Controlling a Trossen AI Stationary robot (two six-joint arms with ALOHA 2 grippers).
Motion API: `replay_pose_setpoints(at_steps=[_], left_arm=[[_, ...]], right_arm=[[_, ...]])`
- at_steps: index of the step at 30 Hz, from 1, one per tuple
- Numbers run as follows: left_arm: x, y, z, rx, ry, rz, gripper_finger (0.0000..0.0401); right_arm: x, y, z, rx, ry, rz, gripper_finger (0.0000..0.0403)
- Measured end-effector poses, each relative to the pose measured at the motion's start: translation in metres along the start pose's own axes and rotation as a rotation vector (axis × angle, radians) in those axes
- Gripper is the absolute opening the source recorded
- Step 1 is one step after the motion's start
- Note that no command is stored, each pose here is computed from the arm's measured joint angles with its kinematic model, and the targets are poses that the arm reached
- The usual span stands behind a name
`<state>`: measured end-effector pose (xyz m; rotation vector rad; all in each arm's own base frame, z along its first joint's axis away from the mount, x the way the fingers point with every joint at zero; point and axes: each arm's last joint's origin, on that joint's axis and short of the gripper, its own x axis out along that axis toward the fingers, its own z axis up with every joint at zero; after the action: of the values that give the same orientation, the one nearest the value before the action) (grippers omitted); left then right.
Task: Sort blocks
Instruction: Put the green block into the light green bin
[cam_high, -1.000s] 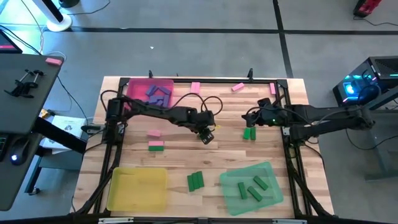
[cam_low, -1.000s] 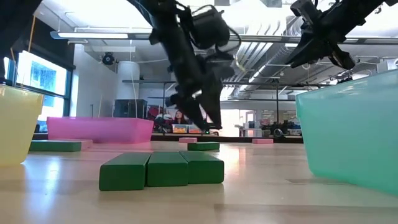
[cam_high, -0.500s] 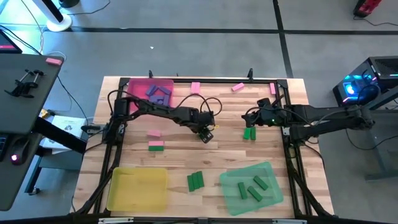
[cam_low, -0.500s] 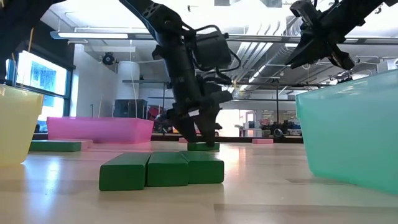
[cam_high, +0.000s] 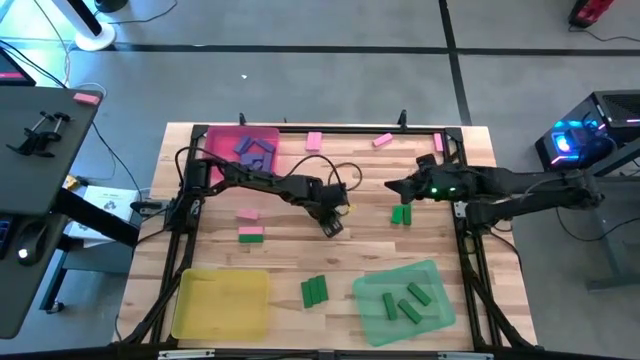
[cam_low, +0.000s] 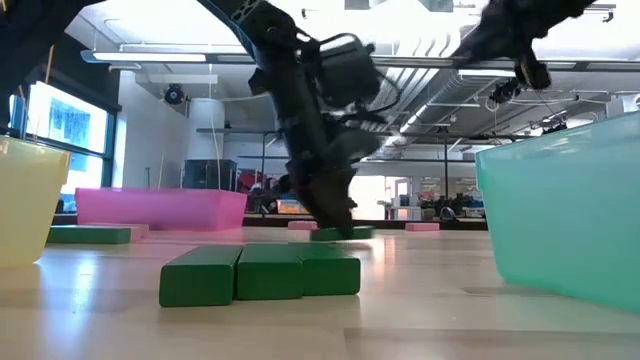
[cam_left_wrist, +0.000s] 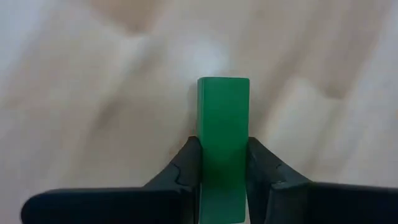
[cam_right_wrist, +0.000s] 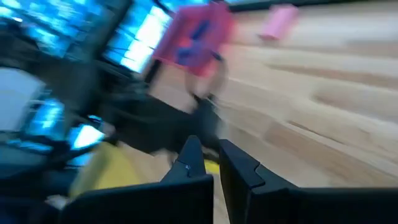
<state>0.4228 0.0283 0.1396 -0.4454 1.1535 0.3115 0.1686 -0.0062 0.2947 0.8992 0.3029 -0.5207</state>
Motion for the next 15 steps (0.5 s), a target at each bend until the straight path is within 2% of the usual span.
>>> replay_pose_setpoints(at_steps=[4, 6, 8, 10, 12, 15], left_arm=[[-0.017, -0.015, 0.027, 0.078, -0.14, -0.089, 0.0046], [-0.031, -0.028, 0.044, 0.176, -0.259, -0.155, 0.0046], [-0.046, -0.049, 0.055, 0.329, -0.373, -0.248, 0.0046], [-0.061, -0.071, 0.061, 0.498, -0.482, -0.321, 0.0046], [-0.073, -0.091, 0.062, 0.616, -0.596, -0.365, 0.0046], [-0.081, -0.107, 0.063, 0.653, -0.704, -0.453, 0.0046]], right_arm=[[-0.023, 0.016, 0.007, -0.031, -0.022, 0.157, 0.0], [-0.033, 0.022, 0.005, -0.048, 0.013, 0.233, 0.0], [-0.039, 0.026, -0.002, -0.056, 0.096, 0.299, 0.0], [-0.042, 0.028, -0.013, -0.051, 0.208, 0.319, 0.0], [-0.043, 0.03, -0.026, -0.044, 0.291, 0.309, 0.0], [-0.049, 0.036, -0.039, -0.085, 0.304, 0.331, 0.0]])
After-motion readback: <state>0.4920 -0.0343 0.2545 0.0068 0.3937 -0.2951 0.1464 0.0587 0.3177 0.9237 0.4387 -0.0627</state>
